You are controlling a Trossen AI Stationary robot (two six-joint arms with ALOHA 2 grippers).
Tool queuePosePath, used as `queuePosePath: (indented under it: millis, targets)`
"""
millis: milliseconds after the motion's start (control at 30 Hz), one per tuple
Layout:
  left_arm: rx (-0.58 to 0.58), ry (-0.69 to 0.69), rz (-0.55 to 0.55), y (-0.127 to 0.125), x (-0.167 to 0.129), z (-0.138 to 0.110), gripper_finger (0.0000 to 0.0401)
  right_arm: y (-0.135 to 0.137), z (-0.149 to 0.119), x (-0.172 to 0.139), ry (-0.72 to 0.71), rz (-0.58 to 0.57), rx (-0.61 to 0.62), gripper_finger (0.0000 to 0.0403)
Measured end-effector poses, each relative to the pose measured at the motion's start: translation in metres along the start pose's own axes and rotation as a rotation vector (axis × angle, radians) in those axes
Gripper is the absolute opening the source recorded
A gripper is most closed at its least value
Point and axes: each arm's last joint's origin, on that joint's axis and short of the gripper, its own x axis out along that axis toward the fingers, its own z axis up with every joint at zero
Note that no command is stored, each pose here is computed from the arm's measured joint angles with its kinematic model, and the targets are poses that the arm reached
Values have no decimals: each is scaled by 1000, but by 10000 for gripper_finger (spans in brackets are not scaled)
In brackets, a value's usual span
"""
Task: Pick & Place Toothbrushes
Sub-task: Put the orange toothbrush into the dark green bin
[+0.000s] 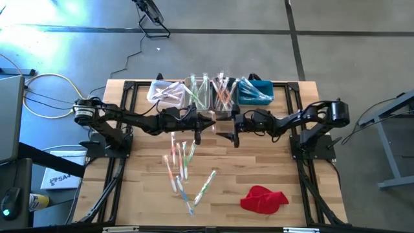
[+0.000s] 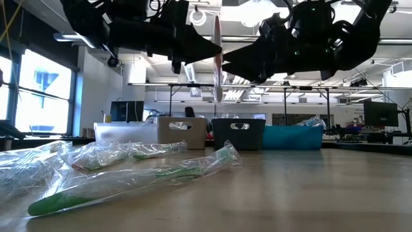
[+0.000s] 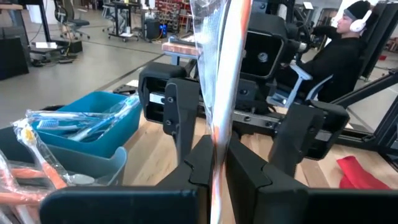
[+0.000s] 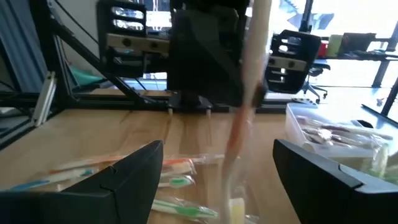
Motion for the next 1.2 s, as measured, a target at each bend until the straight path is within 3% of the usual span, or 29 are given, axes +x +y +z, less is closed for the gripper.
queuePosePath:
  millis: [767,1200]
  targets:
    - [-11,-50,-14,-1,0,4,22,5,3,1,-25,-30,-12,298]
    - [13,-43,-58,-3,15,3,22,6,1,1,-2,-30,-19,293]
